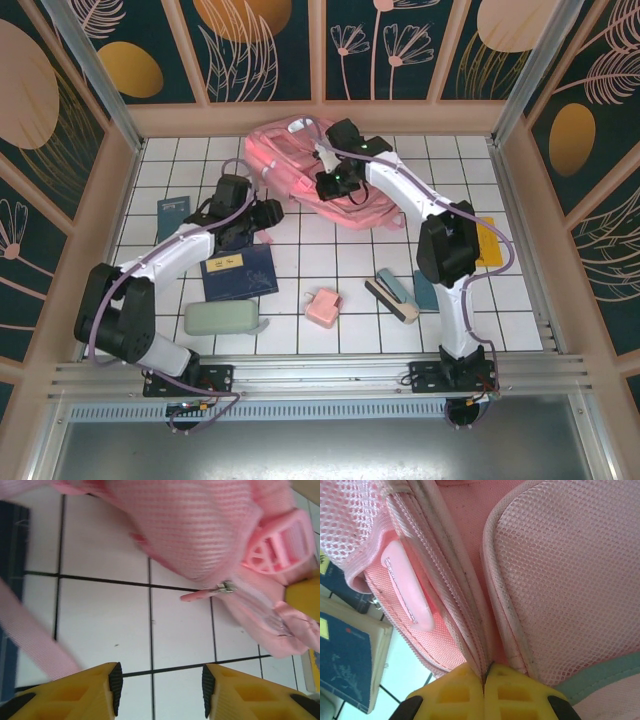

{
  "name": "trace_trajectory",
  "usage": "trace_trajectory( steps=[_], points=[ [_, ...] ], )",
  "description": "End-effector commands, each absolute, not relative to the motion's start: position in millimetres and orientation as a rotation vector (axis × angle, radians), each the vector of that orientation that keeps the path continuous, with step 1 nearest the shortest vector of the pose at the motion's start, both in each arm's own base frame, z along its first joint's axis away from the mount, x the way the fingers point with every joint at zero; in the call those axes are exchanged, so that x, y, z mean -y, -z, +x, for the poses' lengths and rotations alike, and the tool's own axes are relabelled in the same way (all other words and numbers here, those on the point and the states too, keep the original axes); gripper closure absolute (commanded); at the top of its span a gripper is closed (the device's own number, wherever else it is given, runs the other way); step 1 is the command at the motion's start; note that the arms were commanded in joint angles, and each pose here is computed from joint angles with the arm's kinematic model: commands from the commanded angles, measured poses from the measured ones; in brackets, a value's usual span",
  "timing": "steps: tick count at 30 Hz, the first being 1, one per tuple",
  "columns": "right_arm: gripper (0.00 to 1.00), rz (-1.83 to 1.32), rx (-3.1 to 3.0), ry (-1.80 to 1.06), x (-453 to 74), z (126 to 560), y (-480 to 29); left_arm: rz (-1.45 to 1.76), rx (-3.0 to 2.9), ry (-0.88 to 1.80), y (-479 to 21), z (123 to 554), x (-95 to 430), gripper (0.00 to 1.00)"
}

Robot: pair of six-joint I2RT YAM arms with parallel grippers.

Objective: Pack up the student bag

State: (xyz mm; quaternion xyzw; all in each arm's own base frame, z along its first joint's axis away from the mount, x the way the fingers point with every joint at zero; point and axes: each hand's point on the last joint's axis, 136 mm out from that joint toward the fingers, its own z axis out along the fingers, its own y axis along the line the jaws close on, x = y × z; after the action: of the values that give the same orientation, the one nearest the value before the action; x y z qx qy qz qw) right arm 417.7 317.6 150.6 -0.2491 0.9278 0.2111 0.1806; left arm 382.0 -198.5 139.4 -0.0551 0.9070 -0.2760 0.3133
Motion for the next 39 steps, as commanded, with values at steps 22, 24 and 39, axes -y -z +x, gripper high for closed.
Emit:
trace_trajectory(
  steps=[22,24,39],
  points=[
    [1.0,-0.627,-2.368,-0.959,-317,427,-255,0.058,-2.348,0.525,-133,415,211,0.52],
    [1.0,-0.631,-2.361,-0.986,-319,425,-258,0.073,-2.338,0.556,-135,417,216,0.51],
    [1.0,-0.646,-2.366,-1.046,-325,419,-254,0.152,-2.195,0.642,-163,441,238,0.54]
  ],
)
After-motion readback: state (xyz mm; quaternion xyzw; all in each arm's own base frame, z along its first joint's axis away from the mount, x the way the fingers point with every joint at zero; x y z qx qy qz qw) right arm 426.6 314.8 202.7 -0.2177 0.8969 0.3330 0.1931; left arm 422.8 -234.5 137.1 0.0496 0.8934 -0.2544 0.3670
